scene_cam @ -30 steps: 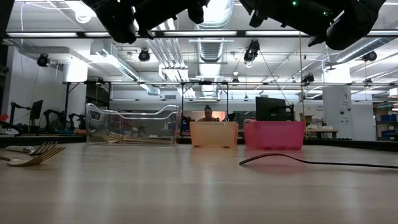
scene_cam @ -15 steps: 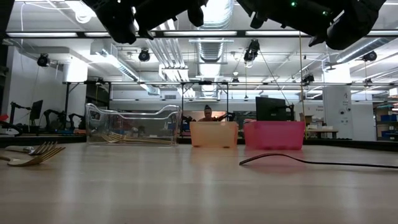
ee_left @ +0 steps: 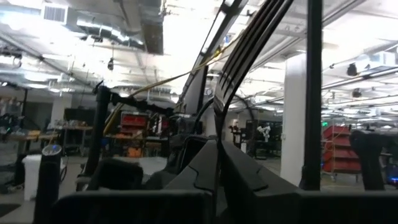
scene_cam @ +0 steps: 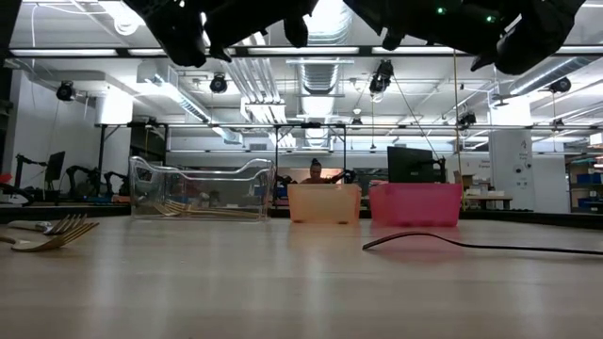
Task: Sort silverware by color (type)
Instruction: Put the black fork into the orange bin
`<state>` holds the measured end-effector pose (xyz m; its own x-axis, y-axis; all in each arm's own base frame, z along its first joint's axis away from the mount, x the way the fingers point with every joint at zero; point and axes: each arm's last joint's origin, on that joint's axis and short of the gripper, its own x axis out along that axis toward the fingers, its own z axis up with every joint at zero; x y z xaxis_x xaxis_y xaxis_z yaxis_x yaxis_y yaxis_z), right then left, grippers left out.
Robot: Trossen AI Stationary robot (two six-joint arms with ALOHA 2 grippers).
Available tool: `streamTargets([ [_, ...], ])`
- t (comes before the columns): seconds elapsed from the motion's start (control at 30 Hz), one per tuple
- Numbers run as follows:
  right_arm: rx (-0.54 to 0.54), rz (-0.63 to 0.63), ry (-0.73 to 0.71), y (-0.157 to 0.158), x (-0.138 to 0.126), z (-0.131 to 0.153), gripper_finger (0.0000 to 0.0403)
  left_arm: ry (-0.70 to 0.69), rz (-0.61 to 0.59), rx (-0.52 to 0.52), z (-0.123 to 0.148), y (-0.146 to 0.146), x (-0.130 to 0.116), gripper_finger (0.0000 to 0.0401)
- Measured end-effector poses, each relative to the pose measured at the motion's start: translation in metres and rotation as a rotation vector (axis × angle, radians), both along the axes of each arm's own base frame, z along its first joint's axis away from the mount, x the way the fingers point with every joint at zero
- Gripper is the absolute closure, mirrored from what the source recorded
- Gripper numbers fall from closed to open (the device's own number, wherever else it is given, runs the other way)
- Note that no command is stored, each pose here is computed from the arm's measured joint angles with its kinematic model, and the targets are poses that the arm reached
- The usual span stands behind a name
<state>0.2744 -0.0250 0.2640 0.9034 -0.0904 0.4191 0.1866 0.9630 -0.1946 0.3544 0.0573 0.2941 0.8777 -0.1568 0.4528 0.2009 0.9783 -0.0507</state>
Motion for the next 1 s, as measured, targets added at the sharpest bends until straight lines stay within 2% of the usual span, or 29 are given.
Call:
streamTargets([
  [0.23, 0.054, -0.159, 0.068, -0.004, -0.005, 0.002, 0.0279, 0.074, 0.031, -0.038, 0.004, 0.014, -0.006, 0.0401],
  [0.4, 0.083, -0.261, 0.135, -0.006, -0.015, 0.009, 0.0252, 0.218, 0.1, -0.094, 0.005, 0.039, -0.017, 0.0401],
  [0.57, 0.113, -0.356, 0.201, -0.008, -0.025, 0.013, 0.0242, 0.334, 0.192, -0.142, 0.002, 0.068, -0.028, 0.0401],
  [0.67, 0.126, -0.38, 0.218, -0.008, -0.03, 0.015, 0.0241, 0.454, 0.26, -0.197, 0.0, 0.087, -0.029, 0.0401],
  [0.77, 0.133, -0.401, 0.232, -0.009, -0.033, 0.017, 0.0241, 0.606, 0.327, -0.251, -0.002, 0.105, -0.025, 0.0401],
  [0.87, 0.129, -0.435, 0.25, -0.01, -0.034, 0.016, 0.0241, 0.738, 0.358, -0.261, -0.001, 0.12, -0.018, 0.0401],
  [1.0, 0.125, -0.466, 0.258, -0.011, -0.035, 0.016, 0.0241, 0.832, 0.38, -0.262, 0.003, 0.139, -0.005, 0.0401],
])
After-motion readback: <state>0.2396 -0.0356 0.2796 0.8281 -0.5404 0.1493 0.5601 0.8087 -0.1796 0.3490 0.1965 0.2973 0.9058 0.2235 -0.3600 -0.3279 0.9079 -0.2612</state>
